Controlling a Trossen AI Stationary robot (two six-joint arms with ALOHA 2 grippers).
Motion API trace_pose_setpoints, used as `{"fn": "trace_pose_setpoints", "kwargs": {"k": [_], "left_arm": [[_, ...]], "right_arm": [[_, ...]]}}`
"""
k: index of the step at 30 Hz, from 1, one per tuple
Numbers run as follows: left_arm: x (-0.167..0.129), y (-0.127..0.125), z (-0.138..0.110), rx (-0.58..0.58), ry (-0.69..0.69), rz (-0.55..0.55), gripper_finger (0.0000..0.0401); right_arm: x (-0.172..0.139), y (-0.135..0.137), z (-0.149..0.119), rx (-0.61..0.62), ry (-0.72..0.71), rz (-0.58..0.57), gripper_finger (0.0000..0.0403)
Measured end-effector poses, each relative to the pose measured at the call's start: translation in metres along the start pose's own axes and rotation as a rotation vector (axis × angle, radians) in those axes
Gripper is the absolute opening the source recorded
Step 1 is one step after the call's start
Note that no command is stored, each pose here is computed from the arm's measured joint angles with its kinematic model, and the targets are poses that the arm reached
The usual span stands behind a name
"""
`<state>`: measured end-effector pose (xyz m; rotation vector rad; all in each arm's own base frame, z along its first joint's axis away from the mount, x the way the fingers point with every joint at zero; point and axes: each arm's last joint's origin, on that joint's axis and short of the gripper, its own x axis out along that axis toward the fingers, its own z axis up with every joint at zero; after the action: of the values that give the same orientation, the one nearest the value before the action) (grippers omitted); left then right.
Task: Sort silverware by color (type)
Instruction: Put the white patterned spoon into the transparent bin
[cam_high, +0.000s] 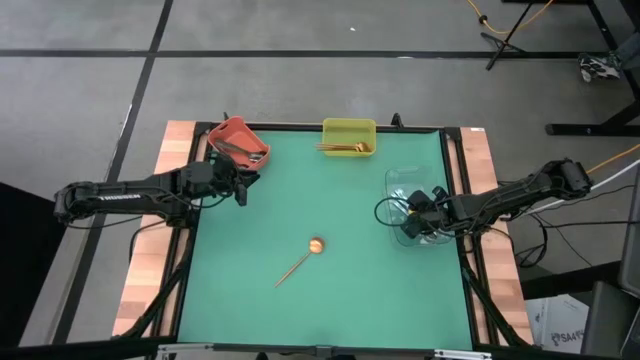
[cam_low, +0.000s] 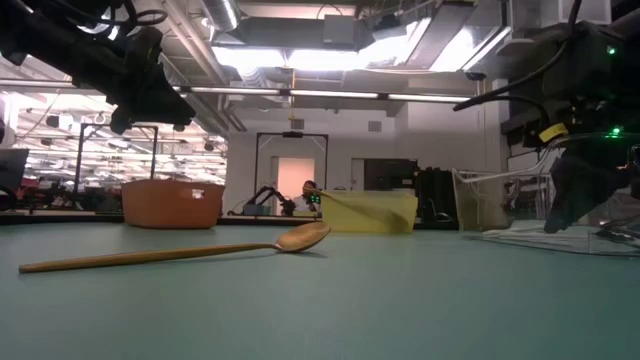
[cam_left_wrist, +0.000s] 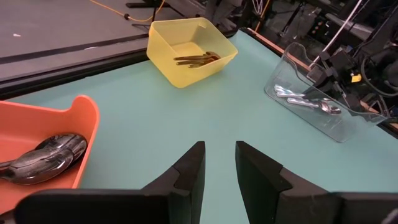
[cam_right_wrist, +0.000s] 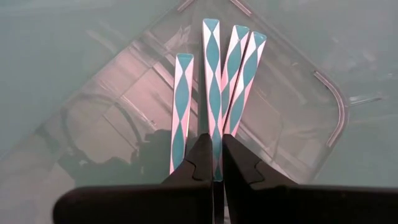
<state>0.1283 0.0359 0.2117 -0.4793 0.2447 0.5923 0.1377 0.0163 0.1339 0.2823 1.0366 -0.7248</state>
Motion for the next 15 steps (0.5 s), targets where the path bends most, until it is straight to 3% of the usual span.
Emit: {"fn": "trace_pose_setpoints", "kwargs": {"k": [5,15], "left_arm": [[0.0,0.0,0.0,0.0,0.0,0.0,0.0082],[0.0,0.0,0.0,0.0,0.0,0.0,0.0082]], "right_arm": [[0.0,0.0,0.0,0.0,0.001,0.0,0.0014],[0.0002,-0.0003,-0.0004,-0.001,0.003,-0.002,0.0097]]}}
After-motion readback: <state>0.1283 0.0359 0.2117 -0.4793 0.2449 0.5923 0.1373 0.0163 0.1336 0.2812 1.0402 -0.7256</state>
